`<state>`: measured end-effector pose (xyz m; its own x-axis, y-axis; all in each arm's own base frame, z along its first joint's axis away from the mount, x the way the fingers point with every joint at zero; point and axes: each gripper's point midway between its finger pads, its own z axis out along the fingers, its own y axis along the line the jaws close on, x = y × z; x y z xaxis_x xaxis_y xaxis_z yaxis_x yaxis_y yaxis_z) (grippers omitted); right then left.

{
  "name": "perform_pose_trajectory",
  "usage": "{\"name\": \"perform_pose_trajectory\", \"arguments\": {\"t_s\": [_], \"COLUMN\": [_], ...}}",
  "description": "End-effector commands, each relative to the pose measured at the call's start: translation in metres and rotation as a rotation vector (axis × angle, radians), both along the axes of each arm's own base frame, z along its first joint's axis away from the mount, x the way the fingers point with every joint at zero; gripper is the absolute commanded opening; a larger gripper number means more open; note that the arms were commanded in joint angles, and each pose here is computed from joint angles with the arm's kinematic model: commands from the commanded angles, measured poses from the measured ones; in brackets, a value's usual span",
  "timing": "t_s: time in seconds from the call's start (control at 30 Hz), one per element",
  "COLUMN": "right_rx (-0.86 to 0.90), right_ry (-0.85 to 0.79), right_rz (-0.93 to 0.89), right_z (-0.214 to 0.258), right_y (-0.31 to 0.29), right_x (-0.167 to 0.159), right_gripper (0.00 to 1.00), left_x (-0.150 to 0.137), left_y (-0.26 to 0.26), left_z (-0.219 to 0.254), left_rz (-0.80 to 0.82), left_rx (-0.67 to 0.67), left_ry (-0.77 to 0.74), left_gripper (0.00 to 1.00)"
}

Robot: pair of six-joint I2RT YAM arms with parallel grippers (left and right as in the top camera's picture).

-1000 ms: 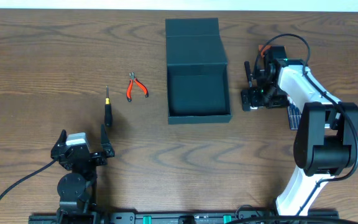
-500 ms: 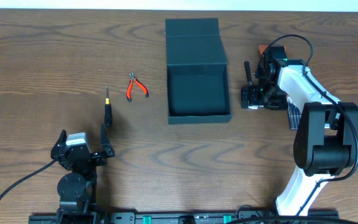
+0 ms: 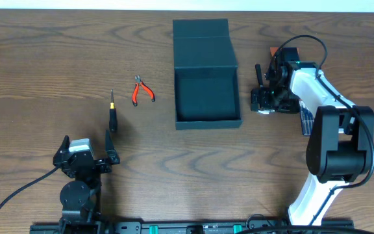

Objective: Pack container
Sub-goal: 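Lower the right gripper and close it on the hammer head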

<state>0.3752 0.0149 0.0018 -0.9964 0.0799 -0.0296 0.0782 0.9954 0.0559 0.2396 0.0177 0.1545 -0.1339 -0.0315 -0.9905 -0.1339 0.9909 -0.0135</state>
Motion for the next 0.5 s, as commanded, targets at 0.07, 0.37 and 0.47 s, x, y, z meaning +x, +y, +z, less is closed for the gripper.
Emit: {"name": "perform_pose_trajectory", "arguments": {"t_s": [0.07, 0.37, 0.47], "right_rx": [0.003, 0.003, 0.003], "right_ry": [0.046, 0.071, 0.071], "right_rz": [0.000, -0.008, -0.008], "right_z": [-0.017, -0.028, -0.028], "right_y": [0.002, 0.002, 0.002], "right_x": [-0.006, -0.008, -0.008], "right_gripper": [0.99, 0.99, 0.99], "left_x": [-0.001, -0.001, -0.001], "left_y": [0.004, 0.004, 0.004], "left_z": [-0.015, -0.015, -0.015], "left_rz": [0.024, 0.024, 0.024], "left_rx": [0.004, 0.004, 0.004], "left_ry": [0.035, 0.035, 0.035], "left_gripper": [0.99, 0.99, 0.99]}}
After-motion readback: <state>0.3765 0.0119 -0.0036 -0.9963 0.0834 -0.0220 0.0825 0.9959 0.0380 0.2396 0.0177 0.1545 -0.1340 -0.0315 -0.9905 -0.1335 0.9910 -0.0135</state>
